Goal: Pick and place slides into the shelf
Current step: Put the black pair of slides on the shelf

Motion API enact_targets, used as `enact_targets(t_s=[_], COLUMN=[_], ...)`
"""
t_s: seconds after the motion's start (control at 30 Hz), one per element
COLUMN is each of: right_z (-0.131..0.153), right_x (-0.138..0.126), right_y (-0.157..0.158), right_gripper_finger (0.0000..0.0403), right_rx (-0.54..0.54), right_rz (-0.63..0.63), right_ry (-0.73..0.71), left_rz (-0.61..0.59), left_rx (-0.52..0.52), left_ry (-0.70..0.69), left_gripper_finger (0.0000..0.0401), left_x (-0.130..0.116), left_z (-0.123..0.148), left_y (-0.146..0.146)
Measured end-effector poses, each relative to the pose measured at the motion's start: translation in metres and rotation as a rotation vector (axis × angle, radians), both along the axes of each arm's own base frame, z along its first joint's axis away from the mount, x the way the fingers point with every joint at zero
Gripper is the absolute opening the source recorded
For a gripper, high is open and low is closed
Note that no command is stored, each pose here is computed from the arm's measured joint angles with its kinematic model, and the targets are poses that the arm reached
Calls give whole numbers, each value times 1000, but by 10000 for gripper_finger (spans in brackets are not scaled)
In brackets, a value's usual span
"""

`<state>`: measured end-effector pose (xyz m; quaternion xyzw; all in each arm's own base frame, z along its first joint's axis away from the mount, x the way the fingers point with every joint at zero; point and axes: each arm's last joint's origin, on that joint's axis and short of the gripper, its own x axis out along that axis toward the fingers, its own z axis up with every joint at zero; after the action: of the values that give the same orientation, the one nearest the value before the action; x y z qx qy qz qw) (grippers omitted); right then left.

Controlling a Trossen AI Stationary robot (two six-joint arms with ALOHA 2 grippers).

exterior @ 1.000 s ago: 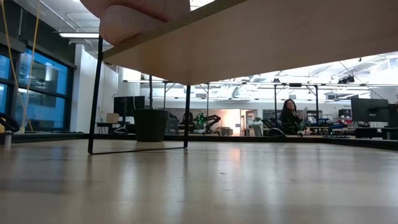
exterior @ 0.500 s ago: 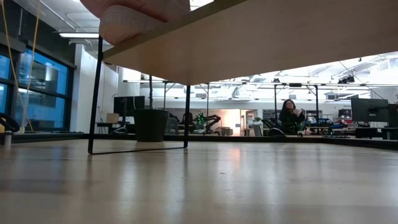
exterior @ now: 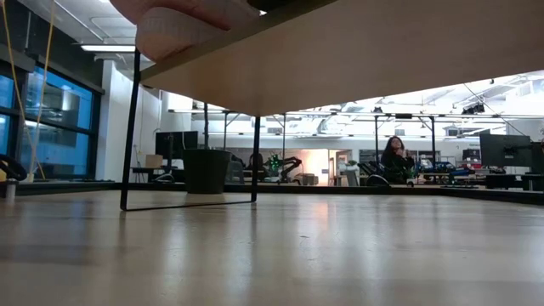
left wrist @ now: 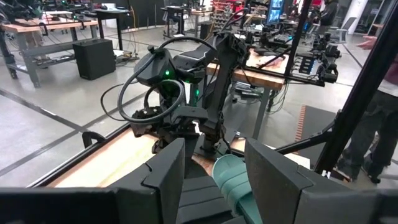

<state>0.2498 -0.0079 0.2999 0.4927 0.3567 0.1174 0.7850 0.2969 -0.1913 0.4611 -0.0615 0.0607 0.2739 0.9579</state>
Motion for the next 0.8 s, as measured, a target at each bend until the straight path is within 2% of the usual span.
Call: enact_targets(t_s=[0.4,0.8], right_z=[-2,-5], right_x=[-1,-3], right_y=[0,-1], right_gripper_finger=[127,169], right_rx=[-8,-34], right_rz=[-6,-22], right_ry=[16,50], left_rz=[-1,-3], left_rx=[-1,-2], left_ry=[0,0], left_gripper_finger=[156,156], left_x=[0,0], left_z=[0,0], left_y=[0,0])
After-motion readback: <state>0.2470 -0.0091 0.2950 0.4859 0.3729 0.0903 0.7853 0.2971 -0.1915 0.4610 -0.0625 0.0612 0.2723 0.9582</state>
